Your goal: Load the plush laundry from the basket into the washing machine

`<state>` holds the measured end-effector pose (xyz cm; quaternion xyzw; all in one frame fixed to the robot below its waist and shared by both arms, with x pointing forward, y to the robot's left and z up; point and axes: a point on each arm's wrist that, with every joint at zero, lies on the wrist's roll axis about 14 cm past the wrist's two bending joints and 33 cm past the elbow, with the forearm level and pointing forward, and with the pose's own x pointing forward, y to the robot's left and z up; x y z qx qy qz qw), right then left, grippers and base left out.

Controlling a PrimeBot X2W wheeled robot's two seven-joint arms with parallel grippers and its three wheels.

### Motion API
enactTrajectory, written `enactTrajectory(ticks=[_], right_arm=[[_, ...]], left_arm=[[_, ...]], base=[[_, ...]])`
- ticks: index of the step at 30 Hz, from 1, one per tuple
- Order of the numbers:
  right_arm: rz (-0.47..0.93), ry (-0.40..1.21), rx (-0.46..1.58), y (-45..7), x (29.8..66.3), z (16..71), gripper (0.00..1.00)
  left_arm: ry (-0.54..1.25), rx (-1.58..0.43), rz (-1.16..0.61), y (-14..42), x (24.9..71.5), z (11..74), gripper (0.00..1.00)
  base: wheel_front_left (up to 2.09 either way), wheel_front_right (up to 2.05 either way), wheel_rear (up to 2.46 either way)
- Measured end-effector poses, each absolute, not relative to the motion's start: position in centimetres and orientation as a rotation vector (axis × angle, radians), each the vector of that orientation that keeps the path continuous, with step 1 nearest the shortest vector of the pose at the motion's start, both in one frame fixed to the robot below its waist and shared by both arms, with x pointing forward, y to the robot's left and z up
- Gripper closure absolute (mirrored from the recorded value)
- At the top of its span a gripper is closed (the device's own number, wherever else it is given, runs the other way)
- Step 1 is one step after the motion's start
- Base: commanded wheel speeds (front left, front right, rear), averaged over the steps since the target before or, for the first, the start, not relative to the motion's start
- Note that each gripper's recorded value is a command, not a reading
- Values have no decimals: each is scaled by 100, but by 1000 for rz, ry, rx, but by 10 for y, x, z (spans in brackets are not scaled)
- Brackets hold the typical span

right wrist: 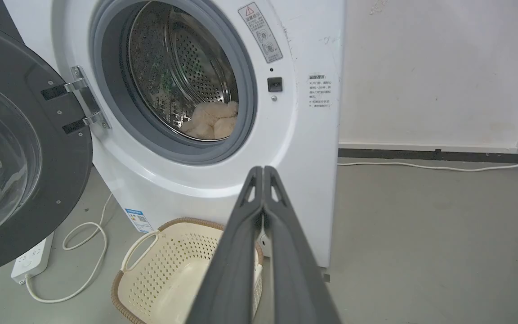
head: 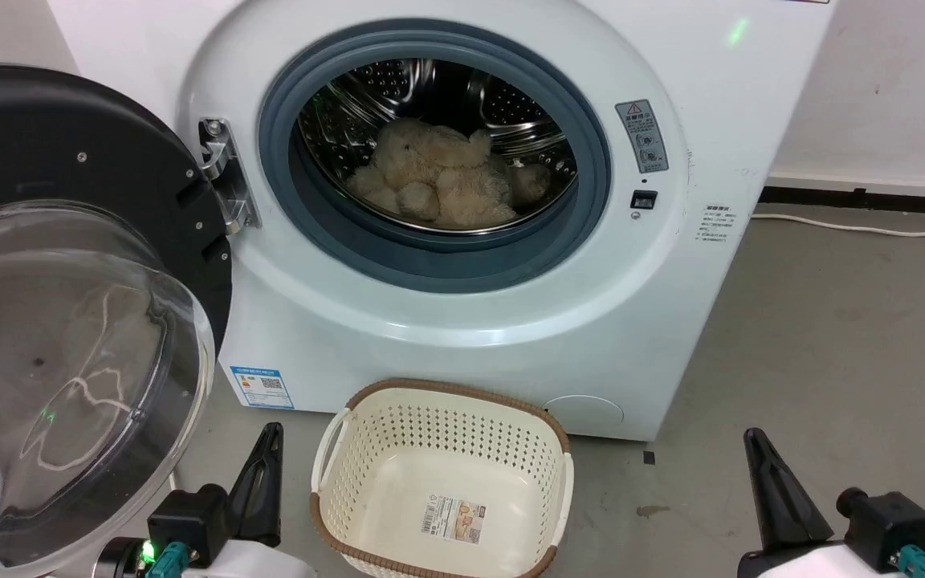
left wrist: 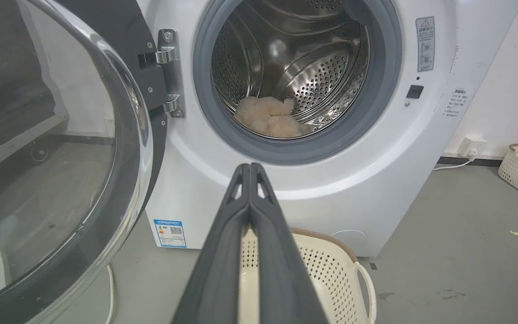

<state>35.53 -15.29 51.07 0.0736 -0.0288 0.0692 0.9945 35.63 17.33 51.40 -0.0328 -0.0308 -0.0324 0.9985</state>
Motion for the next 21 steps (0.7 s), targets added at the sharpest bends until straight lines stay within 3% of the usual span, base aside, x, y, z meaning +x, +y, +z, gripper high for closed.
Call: enactTrajectory(ticks=[21], right_arm=[[142,-43,106,-153,359,514,100]], left_arm=[[-46,-37,-57,174,360,516,100]], base=[[0,0,0]])
